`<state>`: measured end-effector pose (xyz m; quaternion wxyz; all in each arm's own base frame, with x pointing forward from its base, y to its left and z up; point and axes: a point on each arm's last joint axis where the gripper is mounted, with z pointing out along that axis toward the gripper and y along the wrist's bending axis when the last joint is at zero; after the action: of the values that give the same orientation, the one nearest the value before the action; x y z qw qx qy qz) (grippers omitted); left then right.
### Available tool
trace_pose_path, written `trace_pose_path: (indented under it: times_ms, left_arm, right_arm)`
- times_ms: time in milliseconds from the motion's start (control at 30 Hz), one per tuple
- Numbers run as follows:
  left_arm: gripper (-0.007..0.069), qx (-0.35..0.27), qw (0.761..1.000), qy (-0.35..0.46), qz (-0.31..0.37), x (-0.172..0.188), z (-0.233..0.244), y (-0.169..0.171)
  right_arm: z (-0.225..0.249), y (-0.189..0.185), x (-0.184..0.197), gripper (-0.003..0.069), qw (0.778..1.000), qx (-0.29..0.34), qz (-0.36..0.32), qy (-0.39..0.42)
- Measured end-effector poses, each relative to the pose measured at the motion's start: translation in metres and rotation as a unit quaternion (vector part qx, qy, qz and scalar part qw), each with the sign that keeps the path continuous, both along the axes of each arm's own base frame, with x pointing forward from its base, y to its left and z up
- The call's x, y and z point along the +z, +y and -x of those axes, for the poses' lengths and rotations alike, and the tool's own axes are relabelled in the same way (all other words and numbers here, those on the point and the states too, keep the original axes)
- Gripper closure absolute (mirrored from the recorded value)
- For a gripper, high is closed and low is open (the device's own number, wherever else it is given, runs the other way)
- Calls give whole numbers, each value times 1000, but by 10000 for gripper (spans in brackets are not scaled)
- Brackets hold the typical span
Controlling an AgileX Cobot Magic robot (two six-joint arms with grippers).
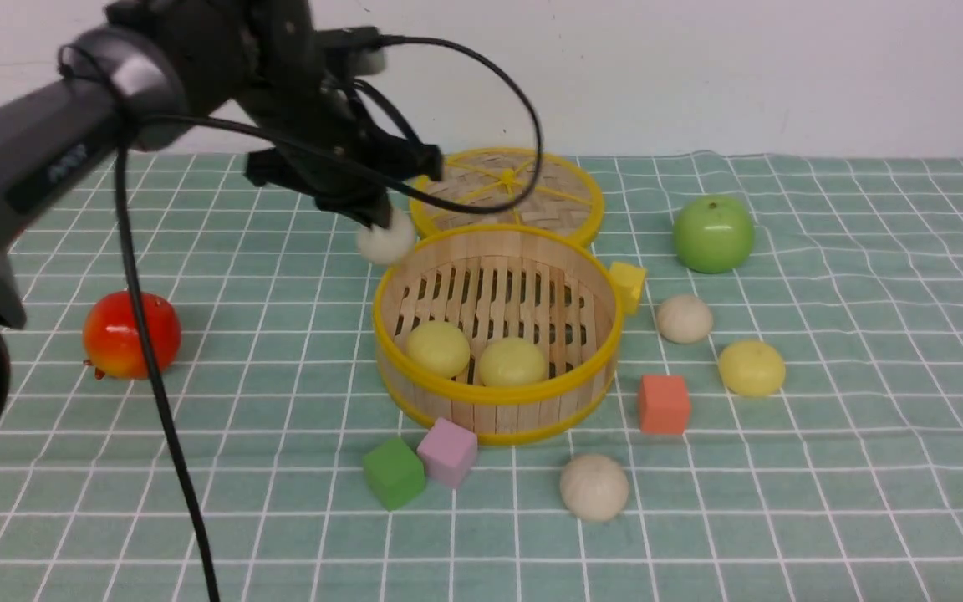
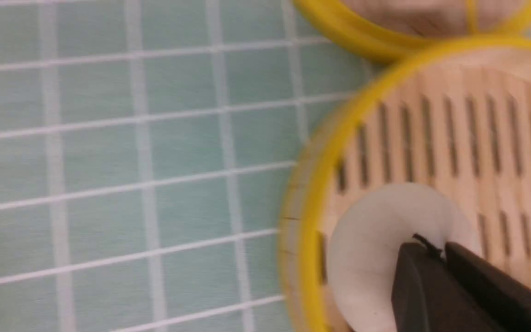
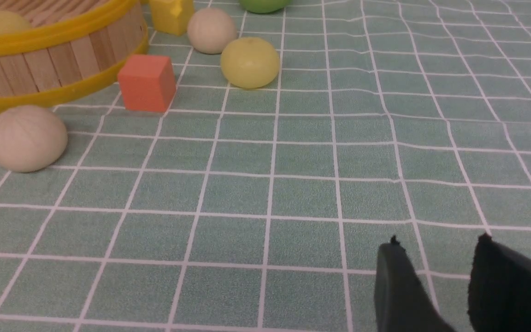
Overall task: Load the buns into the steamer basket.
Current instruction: Use the left arm to put the steamed stuffed bun into the steamer
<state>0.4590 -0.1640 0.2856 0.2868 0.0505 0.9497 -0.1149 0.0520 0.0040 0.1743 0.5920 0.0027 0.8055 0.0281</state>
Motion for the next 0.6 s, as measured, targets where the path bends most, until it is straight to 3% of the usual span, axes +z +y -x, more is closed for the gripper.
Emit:
trace_pose_path:
  times_ms: [333,600]
  left_arm:
    - [631,-19,999,29,-14,-61,-14,-25]
    - [596,-18,999,27,-15,-66,-16,-26]
  right_arm:
    - [0,0,0,419,1000,0,0,0]
    - [0,0,0,419,1000,0,0,0]
